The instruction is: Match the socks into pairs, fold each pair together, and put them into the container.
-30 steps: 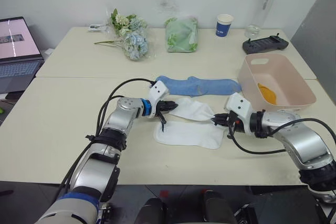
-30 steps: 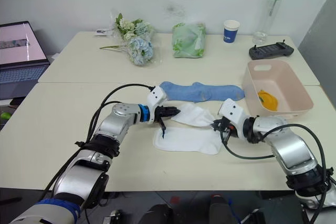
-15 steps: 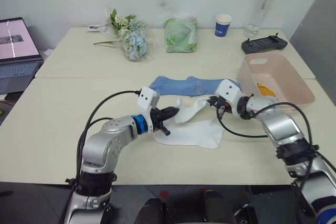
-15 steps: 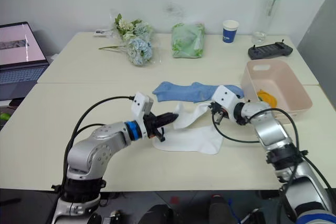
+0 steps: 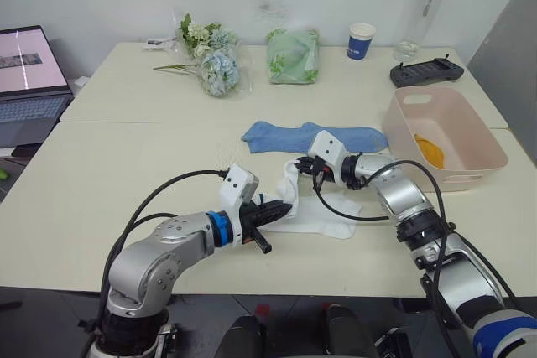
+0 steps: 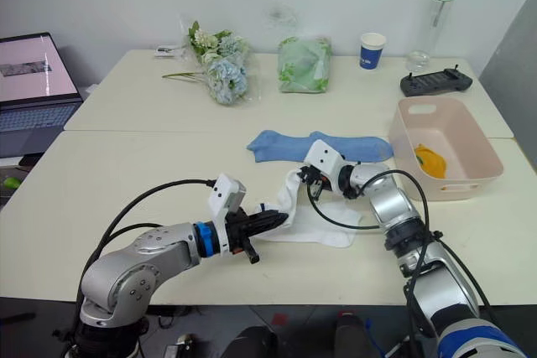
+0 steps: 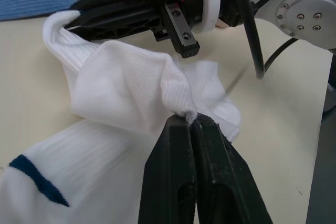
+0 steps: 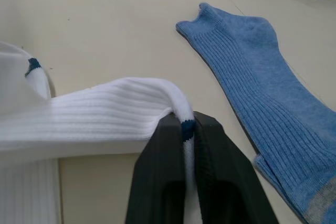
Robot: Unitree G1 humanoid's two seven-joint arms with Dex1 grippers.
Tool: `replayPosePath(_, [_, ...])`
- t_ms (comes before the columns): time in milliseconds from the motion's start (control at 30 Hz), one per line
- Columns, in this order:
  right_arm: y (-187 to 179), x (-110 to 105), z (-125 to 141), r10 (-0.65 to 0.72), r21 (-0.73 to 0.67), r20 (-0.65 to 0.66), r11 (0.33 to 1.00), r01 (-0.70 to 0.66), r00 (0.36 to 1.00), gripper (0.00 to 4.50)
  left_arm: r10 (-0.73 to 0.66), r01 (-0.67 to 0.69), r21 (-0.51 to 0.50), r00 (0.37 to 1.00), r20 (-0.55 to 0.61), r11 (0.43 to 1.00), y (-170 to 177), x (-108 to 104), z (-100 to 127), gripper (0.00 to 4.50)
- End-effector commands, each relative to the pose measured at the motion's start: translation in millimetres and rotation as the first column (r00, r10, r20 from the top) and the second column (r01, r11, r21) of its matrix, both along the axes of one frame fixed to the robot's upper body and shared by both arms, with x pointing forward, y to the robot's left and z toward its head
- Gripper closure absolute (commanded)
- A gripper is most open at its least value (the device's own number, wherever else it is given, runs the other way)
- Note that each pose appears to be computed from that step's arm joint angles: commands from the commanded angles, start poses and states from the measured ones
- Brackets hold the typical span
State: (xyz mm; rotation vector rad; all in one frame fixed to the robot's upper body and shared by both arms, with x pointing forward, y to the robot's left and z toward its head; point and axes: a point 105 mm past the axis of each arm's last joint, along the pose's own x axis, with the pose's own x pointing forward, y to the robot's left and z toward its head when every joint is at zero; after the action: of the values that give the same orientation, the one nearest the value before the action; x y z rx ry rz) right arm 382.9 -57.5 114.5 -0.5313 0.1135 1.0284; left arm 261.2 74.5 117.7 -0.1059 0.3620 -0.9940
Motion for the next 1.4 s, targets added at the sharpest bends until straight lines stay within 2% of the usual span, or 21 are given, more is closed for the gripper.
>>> replayPosePath(33, [-10.4, 0.3, 19.1, -0.026, 0.059, 0.052, 0.998, 0.023, 0.998, 2.81, -0.086, 0.088, -0.04, 0.996, 0.039, 0.995, -7.1, -12.6, 11.4, 3.28])
replayPosePath(100, [-23.0, -2.5, 25.5, -0.051, 0.069, 0.067, 0.997, 0.046, 0.996, 2.12, -0.119, 0.121, -0.045, 0.992, 0.042, 0.992, -1.6, -17.0, 15.4, 2.69])
replayPosePath(200, [-42.2, -7.4, 37.1, -0.106, 0.098, 0.098, 0.99, 0.097, 0.99, 1.08, -0.112, 0.112, 0.004, 0.991, 0.073, 0.994, 15.1, -9.6, 19.4, 1.74])
replayPosePath(300, [-51.6, -20.9, 43.8, -0.107, 0.134, 0.068, 0.986, 0.097, 0.992, 0.02, -0.134, 0.139, -0.044, 0.986, 0.101, 0.989, 24.3, -4.3, 38.1, 0.82])
replayPosePath(367, [-54.7, -31.1, 43.5, -0.084, 0.123, 0.052, 0.989, 0.077, 0.995, 0.02, -0.126, 0.137, -0.085, 0.984, 0.123, 0.987, 28.7, 2.7, 50.2, 0.82])
replayPosePath(400, [-54.1, -39.0, 43.0, -0.055, 0.123, 0.03, 0.991, 0.051, 0.998, 0.02, -0.091, 0.102, -0.074, 0.985, 0.145, 0.992, 32.7, 12.8, 52.8, 0.82])
replayPosePath(533, [-42.6, -89.0, 32.3, 0.133, 0.092, -0.104, 0.988, -0.124, 0.986, 0.02, 0.074, -0.077, 0.003, 0.967, 0.243, 0.997, 48.4, 74.6, 53.7, 0.82])
replayPosePath(633, [-28.7, -110.0, 20.0, 0.225, 0.031, -0.139, 0.974, -0.223, 0.964, 0.02, 0.058, -0.078, 0.063, 0.959, 0.276, 0.995, 39.9, 101.6, 44.4, 0.82])
replayPosePath(733, [-13.4, -113.8, 10.5, 0.275, -0.013, -0.124, 0.96, -0.278, 0.953, 0.02, -0.008, -0.026, 0.117, 0.96, 0.279, 0.993, 20.9, 117.7, 32.6, 0.82])
replayPosePath(900, [18.2, -110.2, 11.3, 0.326, 0.058, -0.136, 0.945, -0.321, 0.936, 0.02, -0.07, 0.025, 0.169, 0.961, 0.268, 0.985, -2.4, 133.4, 19.5, 0.82])
replayPosePath(1000, [34.4, -106.4, -3.9, 0.366, 0.011, -0.16, 0.929, -0.369, 0.917, 0.02, -0.099, 0.048, 0.213, 0.967, 0.236, 0.976, -15.9, 140.1, 6.4, 0.82])
replayPosePath(1100, [36.5, -99.4, -17.8, 0.347, -0.054, -0.165, 0.932, -0.359, 0.923, 0.02, -0.113, 0.061, 0.231, 0.969, 0.219, 0.971, -19.5, 141.8, -2.3, 0.82])
replayPosePath(1233, [33.2, -96.9, -21.7, 0.343, -0.097, -0.135, 0.929, -0.357, 0.93, 0.0, -0.114, 0.071, 0.212, 0.974, 0.198, 0.975, -22.0, 141.6, -6.4, 1.74])
replayPosePath(1333, [28.9, -99.5, -24.3, 0.352, -0.123, -0.127, 0.922, -0.367, 0.927, 0.59, -0.124, 0.081, 0.219, 0.974, 0.189, 0.972, -23.0, 139.9, -9.2, 2.64])
replayPosePath(1400, [29.8, -100.7, -22.3, 0.352, -0.096, -0.128, 0.926, -0.365, 0.927, 1.27, -0.128, 0.084, 0.22, 0.973, 0.191, 0.972, -23.4, 139.6, -9.0, 3.28])
